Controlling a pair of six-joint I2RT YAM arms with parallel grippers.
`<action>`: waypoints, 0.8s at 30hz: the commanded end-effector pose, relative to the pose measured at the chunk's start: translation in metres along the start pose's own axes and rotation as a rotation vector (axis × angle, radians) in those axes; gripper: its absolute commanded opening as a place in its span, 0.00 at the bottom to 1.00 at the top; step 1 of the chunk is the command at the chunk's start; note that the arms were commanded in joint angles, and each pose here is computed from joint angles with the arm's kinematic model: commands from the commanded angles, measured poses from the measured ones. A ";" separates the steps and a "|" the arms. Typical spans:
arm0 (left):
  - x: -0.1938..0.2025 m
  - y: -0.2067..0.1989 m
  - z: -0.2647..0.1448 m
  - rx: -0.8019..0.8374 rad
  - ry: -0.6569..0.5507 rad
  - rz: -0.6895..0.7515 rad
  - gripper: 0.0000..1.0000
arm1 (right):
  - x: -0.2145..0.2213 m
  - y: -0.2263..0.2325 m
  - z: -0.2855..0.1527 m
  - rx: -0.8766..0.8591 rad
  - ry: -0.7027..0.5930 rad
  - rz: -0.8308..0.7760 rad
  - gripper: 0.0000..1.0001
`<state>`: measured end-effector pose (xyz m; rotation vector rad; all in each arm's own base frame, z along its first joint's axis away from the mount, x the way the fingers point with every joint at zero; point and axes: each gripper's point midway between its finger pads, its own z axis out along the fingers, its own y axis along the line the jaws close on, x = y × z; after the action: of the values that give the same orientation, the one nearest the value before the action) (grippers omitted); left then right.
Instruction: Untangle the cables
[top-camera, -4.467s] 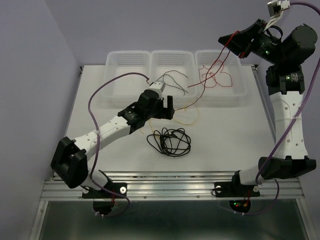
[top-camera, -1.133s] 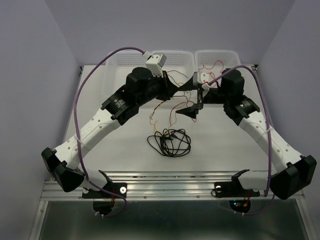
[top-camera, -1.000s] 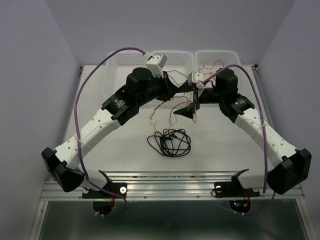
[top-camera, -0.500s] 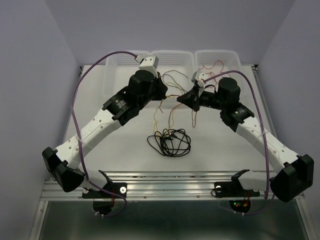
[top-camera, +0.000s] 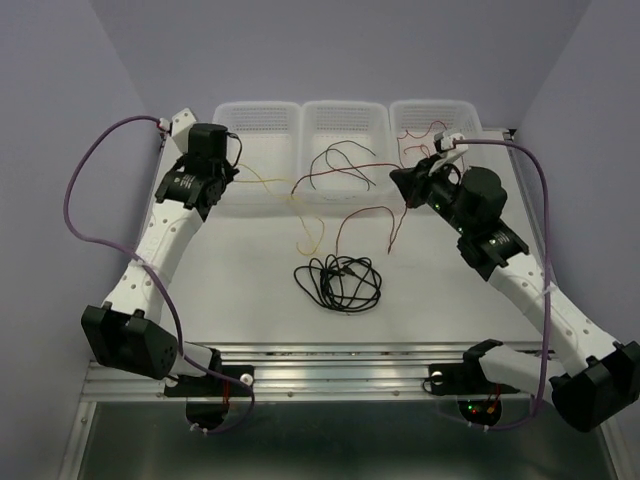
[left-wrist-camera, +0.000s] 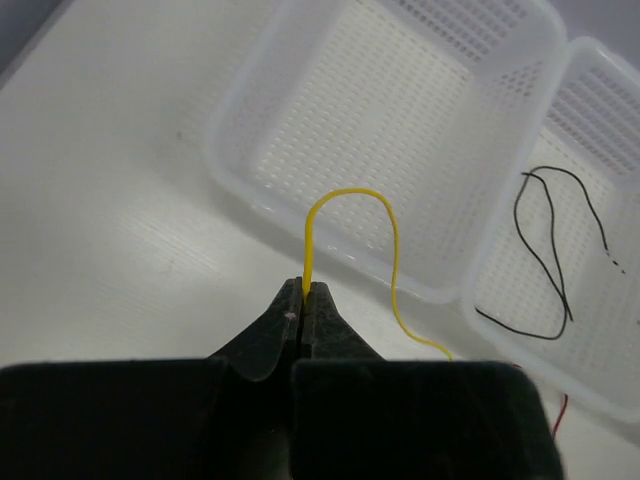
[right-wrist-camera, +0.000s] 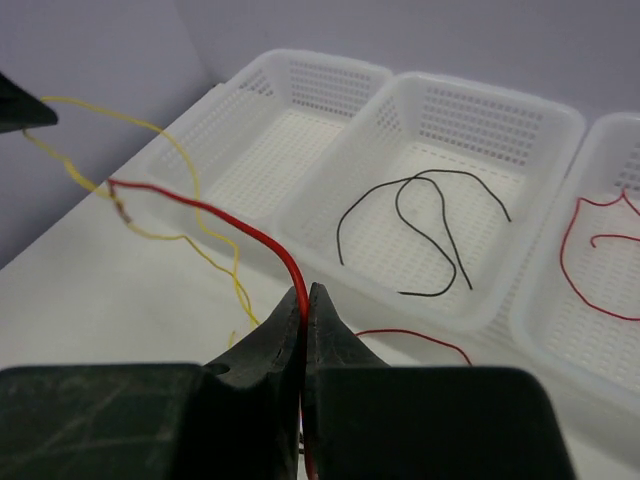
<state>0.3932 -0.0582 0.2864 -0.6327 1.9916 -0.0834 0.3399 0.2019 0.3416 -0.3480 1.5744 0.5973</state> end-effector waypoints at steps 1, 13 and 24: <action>-0.022 0.053 -0.009 -0.189 -0.063 -0.054 0.00 | -0.057 -0.033 -0.019 0.176 -0.145 0.008 0.01; -0.052 0.096 -0.026 -0.222 -0.115 -0.155 0.00 | -0.133 -0.050 -0.033 0.258 -0.238 -0.072 0.01; -0.002 0.082 -0.009 -0.073 -0.001 -0.135 0.00 | -0.242 -0.086 0.002 0.465 -0.356 -0.316 0.01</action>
<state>0.3473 0.0210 0.2600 -0.8640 1.9784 -0.0277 0.3987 0.1265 0.5155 -0.1758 1.3292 0.2226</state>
